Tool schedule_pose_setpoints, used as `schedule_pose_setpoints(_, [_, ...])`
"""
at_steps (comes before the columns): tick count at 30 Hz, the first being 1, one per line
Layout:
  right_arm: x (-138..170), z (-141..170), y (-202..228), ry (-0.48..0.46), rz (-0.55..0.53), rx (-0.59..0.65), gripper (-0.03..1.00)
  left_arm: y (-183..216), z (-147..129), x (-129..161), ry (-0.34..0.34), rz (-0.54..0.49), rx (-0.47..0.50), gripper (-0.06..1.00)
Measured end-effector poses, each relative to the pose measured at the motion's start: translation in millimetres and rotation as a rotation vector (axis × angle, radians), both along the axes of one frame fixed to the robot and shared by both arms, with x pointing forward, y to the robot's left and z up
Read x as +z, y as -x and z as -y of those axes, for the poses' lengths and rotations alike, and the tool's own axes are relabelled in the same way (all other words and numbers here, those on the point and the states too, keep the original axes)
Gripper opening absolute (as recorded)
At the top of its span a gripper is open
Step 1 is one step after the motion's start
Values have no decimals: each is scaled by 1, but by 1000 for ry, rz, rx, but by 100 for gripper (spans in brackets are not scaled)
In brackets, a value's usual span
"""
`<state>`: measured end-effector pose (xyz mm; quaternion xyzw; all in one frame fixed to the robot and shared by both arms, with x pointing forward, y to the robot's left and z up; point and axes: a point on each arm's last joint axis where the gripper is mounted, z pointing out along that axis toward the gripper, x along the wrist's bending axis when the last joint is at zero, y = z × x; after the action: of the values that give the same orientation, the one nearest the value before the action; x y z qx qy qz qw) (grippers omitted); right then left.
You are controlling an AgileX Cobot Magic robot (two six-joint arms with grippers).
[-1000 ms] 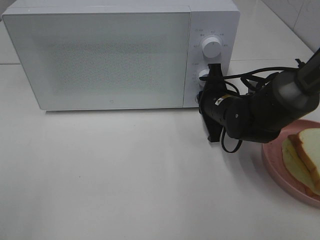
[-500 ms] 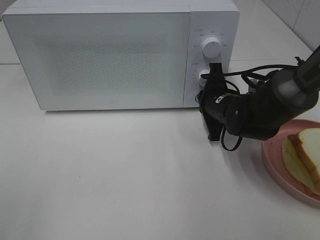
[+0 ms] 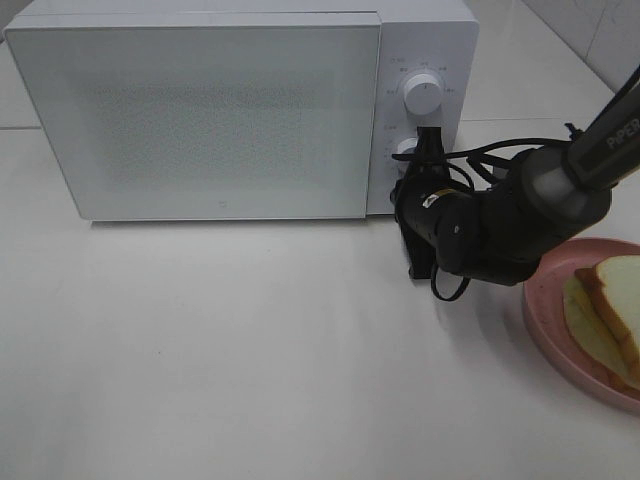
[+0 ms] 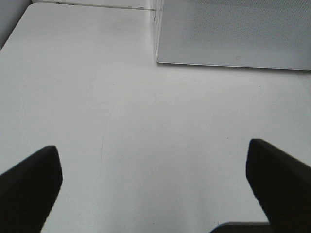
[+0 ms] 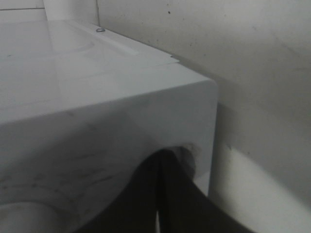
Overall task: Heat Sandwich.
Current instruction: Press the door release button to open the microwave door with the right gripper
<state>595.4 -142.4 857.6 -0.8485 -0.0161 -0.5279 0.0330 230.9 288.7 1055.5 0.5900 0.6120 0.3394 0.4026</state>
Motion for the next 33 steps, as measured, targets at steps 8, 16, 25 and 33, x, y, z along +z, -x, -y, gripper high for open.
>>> schedule_pose_setpoints(8, [-5, -2, -3, 1, -19, -8, 1, 0, 0, 0, 0, 0, 0, 97])
schedule_pose_setpoints(16, [-5, -2, -3, 15, -18, -1, 1, 0, 0, 0, 0, 0, 0, 97])
schedule_pose_setpoints(25, [-5, -2, -3, 18, -19, 0, 1, 0, 0, 0, 0, 0, 0, 97])
schedule_pose_setpoints(33, [-6, -2, -3, 17, -28, 0, 1, 0, 0, 0, 0, 0, 0, 97])
